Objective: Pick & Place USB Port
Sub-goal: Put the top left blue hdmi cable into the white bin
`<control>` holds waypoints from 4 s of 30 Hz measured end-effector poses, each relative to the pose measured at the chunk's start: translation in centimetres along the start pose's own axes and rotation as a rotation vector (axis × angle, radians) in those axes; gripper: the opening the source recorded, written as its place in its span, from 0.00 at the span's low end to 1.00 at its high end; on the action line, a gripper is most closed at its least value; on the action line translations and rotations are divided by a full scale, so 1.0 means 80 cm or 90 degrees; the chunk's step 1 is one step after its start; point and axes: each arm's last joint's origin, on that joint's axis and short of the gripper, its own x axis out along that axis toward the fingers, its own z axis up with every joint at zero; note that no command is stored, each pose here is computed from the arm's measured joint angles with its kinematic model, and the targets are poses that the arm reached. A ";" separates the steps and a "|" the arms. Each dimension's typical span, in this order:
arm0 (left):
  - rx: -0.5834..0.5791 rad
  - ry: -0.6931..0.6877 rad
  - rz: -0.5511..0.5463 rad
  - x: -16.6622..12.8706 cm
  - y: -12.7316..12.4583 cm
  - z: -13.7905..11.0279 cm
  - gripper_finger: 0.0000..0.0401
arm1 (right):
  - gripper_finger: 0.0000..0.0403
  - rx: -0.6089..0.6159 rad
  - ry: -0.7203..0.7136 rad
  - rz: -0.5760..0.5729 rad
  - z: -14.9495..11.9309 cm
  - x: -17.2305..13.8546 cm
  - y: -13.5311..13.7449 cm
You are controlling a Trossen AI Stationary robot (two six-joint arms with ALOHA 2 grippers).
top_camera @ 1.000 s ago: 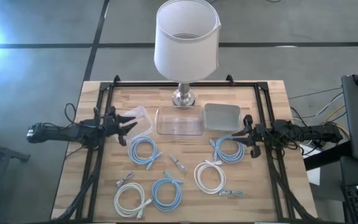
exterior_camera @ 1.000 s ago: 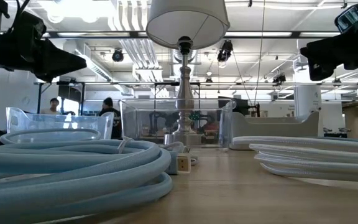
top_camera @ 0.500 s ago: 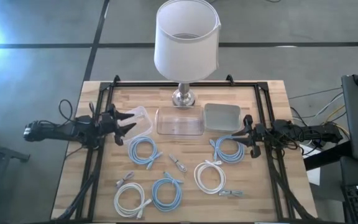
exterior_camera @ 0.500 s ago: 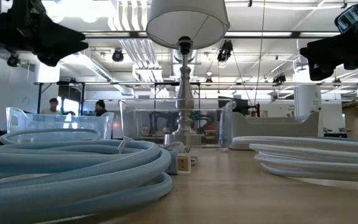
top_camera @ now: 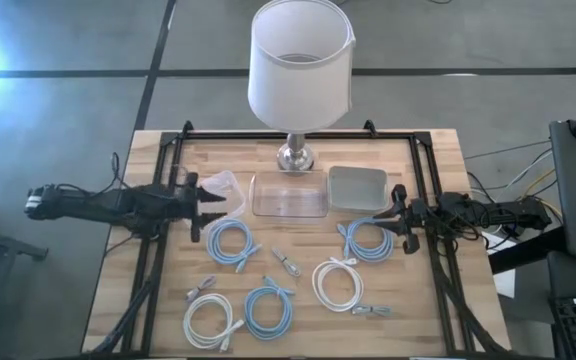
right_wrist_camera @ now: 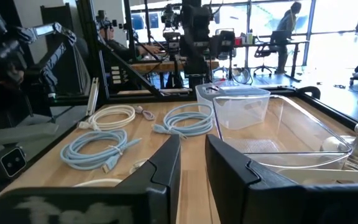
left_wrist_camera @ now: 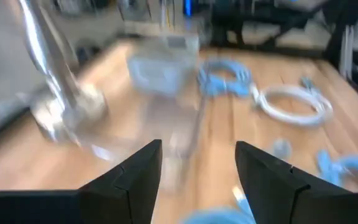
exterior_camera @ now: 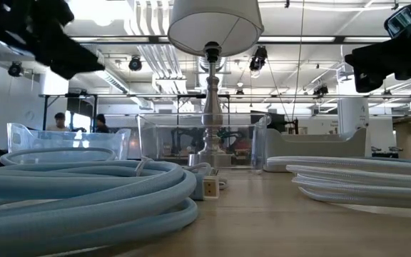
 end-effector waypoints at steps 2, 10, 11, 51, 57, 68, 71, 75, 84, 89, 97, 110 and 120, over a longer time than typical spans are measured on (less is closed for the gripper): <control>-0.034 0.045 -0.015 0.003 -0.001 -0.006 0.52 | 0.19 -0.007 0.000 0.000 0.000 0.000 0.000; -0.062 0.119 -0.076 0.012 -0.006 -0.016 0.52 | 0.21 -0.010 0.000 0.000 0.000 0.000 0.000; -0.061 0.118 -0.080 0.014 -0.007 -0.016 0.51 | 0.21 -0.010 0.000 0.000 0.000 0.000 0.000; -0.031 0.228 -0.241 0.073 -0.053 -0.004 0.48 | 0.31 -0.113 -0.215 0.002 0.045 0.008 0.005; -0.110 0.280 -0.213 0.094 -0.060 0.000 0.48 | 0.41 -0.114 -0.172 0.001 0.077 0.030 0.008; -0.191 0.404 -0.129 0.123 -0.062 -0.033 0.48 | 0.46 -0.074 0.092 -0.113 0.112 0.101 0.005; -0.186 0.410 -0.086 0.129 -0.060 -0.039 0.48 | 0.45 -0.076 0.153 -0.175 0.109 0.117 0.002; -0.209 0.407 -0.033 0.136 -0.059 -0.045 0.48 | 0.46 -0.085 0.205 -0.190 0.108 0.136 0.001; -0.292 0.404 -0.009 0.142 -0.060 -0.047 0.48 | 0.46 -0.092 0.278 -0.193 0.095 0.166 0.000; -0.311 0.395 -0.010 0.140 -0.061 -0.041 0.47 | 0.46 -0.097 0.302 -0.193 0.088 0.177 -0.001; -0.290 0.371 -0.032 0.149 -0.067 -0.023 0.43 | 0.45 -0.099 0.303 -0.193 0.091 0.185 -0.001; -0.294 0.406 -0.023 0.157 -0.067 -0.037 0.43 | 0.45 -0.099 0.308 -0.193 0.093 0.182 0.000; -0.203 0.497 -0.012 0.143 -0.073 -0.020 0.48 | 0.45 -0.108 0.310 -0.191 0.093 0.182 0.000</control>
